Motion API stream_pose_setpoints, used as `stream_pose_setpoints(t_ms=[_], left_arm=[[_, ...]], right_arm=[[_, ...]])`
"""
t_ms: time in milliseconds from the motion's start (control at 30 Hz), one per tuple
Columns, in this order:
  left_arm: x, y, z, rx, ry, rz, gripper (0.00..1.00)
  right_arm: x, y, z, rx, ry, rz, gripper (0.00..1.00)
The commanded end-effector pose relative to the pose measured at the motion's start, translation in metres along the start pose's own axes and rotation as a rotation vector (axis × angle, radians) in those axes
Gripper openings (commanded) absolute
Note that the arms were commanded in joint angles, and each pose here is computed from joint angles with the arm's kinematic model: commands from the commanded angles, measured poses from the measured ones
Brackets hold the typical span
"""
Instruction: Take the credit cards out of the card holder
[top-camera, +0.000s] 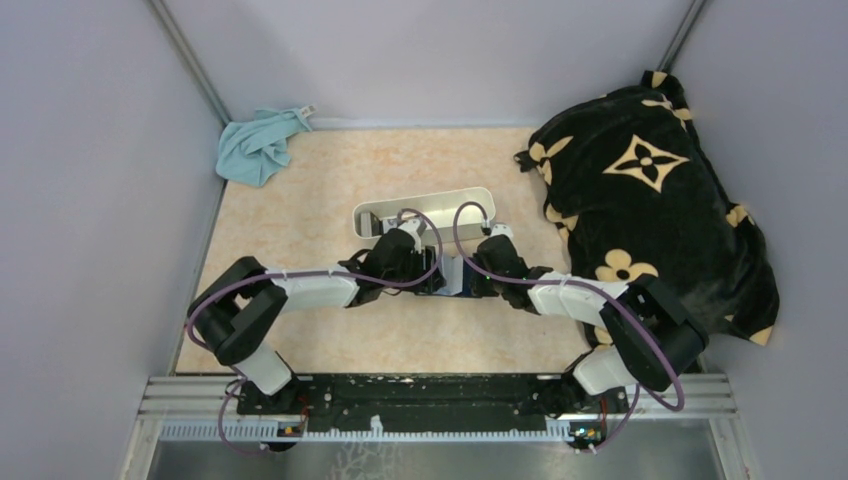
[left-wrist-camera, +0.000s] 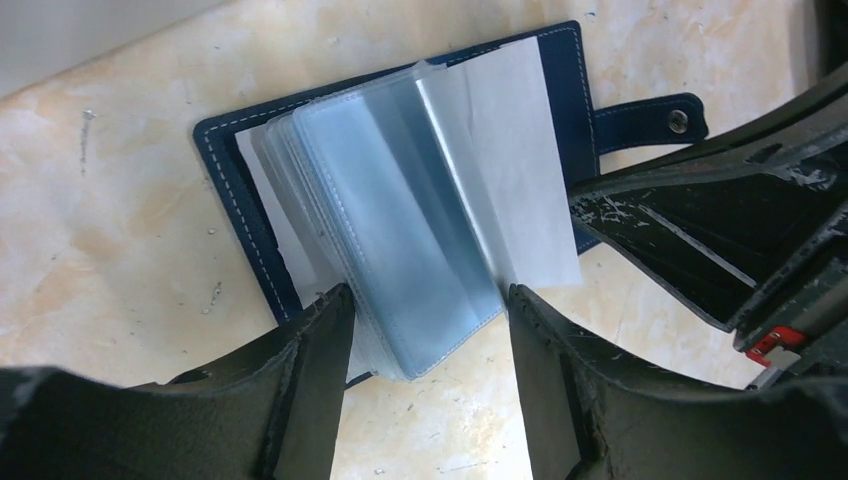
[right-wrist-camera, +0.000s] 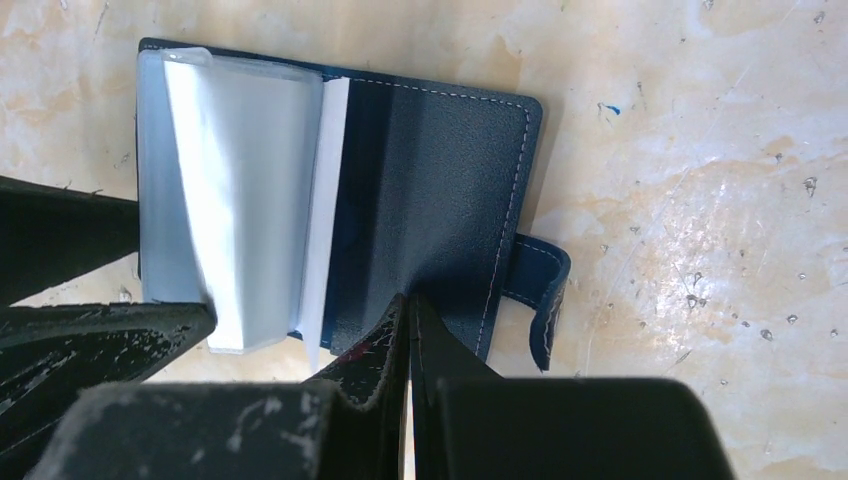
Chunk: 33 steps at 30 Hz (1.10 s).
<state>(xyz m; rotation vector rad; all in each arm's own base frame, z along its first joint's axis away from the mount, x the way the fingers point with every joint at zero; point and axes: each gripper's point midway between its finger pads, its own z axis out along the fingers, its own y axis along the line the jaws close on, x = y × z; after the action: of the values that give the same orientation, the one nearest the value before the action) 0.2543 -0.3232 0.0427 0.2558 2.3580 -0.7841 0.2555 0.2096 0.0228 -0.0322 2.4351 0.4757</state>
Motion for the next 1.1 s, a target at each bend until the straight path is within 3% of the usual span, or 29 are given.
stream_pose_setpoints(t_ms=[0,533,700,900,1067], left_arm=[[-0.014,-0.039,-0.011,0.155,-0.019,-0.005,0.63],[-0.028,-0.073,-0.009,0.291,-0.016,0.009,0.50],[-0.026,-0.077,-0.005,0.316,-0.001,0.003,0.50],[-0.026,-0.082,0.000,0.337,0.008,0.000,0.60],[-0.026,-0.085,0.005,0.348,0.017,0.002,0.60]], right_arm=[[0.000,-0.003,0.003,0.007,0.002,0.003,0.00],[-0.021,0.002,-0.019,-0.020,-0.062,0.028,0.00],[-0.029,0.002,-0.032,-0.028,-0.091,0.039,0.00],[-0.043,0.003,-0.048,-0.037,-0.132,0.045,0.00],[-0.049,0.007,-0.056,-0.058,-0.147,0.031,0.00]])
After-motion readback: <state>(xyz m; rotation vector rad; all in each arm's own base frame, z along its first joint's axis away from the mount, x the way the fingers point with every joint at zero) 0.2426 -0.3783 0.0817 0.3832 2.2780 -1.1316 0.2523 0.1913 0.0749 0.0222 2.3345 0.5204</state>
